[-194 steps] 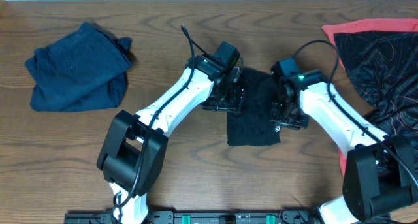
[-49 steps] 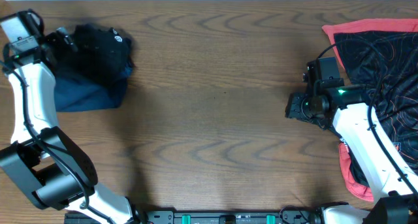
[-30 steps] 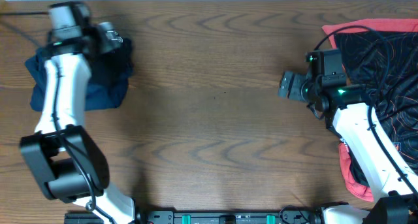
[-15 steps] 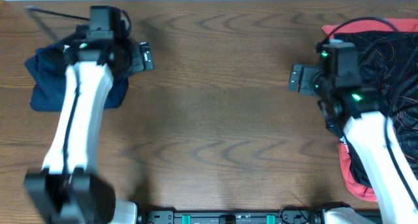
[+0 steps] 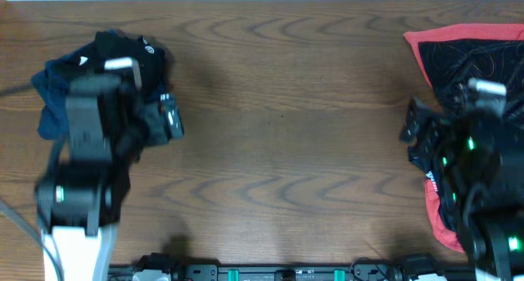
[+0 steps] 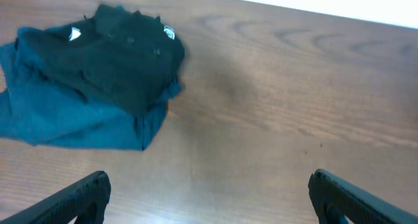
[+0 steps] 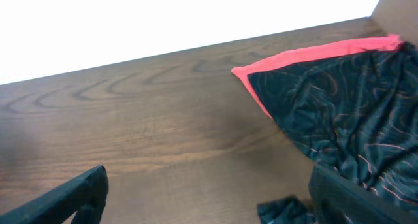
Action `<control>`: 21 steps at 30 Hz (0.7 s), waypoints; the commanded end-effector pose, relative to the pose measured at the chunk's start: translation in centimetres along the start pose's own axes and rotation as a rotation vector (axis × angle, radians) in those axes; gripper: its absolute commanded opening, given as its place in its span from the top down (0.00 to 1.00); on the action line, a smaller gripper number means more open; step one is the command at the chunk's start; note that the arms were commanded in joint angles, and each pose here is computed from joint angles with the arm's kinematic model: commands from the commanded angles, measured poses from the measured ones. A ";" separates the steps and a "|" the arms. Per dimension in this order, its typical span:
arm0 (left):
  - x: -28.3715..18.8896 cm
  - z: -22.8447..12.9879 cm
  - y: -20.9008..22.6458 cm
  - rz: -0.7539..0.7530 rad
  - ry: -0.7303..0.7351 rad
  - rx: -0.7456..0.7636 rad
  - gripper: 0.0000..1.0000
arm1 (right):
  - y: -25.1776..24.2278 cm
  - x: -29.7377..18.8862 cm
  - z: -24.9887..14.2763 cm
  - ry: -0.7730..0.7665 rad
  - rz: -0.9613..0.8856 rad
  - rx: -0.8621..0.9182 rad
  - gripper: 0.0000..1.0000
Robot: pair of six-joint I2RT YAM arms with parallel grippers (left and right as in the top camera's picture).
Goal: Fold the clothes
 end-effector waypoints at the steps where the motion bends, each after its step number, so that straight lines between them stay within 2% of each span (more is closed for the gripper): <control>1: -1.0 -2.1 0.8 0.008 -0.062 -0.014 0.02 | -1.1 -0.9 -1.6 -0.018 -0.027 0.020 0.01; 4: -1.0 -4.1 1.2 0.006 -0.075 -0.015 0.02 | -2.5 -1.8 -2.8 -0.055 -0.078 0.102 0.01; 8: -0.2 -5.7 1.6 0.014 -0.041 -0.013 0.02 | -3.1 -2.0 -4.4 -0.043 -0.096 0.105 0.01; 21: 1.1 -7.0 1.8 0.034 0.041 -0.008 0.02 | -4.6 -2.6 -9.7 0.205 -0.170 0.033 0.01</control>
Point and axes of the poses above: each gripper's point midway between its finger pads, its own x axis out along the fingers, its own y axis along the line the jaws close on, z = x × y, the point moved 3 cm from there along -x, back along the fingers, and after that the axes turned 1 degree about -x, right-handed, at the moved point
